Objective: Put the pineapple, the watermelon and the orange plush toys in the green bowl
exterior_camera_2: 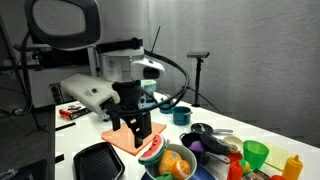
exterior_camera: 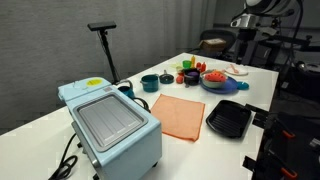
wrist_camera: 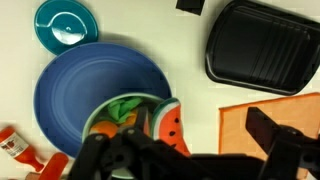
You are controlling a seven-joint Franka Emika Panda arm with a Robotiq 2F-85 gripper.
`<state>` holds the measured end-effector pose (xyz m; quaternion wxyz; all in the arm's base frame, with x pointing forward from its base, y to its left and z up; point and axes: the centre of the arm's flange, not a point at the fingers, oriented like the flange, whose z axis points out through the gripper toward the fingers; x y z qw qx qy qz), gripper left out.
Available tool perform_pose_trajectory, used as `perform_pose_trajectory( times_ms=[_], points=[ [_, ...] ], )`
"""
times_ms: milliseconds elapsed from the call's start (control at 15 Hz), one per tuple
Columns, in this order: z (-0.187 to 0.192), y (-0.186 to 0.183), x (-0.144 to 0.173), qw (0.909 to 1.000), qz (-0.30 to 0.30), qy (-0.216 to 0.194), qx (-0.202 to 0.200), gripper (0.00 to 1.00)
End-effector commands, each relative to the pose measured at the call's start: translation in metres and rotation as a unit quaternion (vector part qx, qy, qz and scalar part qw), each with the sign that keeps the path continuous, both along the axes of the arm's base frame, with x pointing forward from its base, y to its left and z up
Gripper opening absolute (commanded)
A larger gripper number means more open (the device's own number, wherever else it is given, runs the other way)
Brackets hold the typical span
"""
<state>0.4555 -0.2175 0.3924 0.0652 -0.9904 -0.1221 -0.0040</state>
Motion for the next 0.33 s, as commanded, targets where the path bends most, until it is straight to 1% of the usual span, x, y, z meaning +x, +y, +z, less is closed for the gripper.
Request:
perform_pose_trajectory(
  times_ms=[0, 67, 267],
  points=[
    [0.0026, 0.0074, -0.009, 0.9999, 0.012, -0.001, -0.001, 1.0],
    [0.0043, 0.012, -0.015, 0.9999, 0.014, -0.003, 0.001, 1.0],
    [0.0018, 0.0101, -0.0142, 0.9999, 0.012, 0.0, 0.001, 1.0]
  ],
)
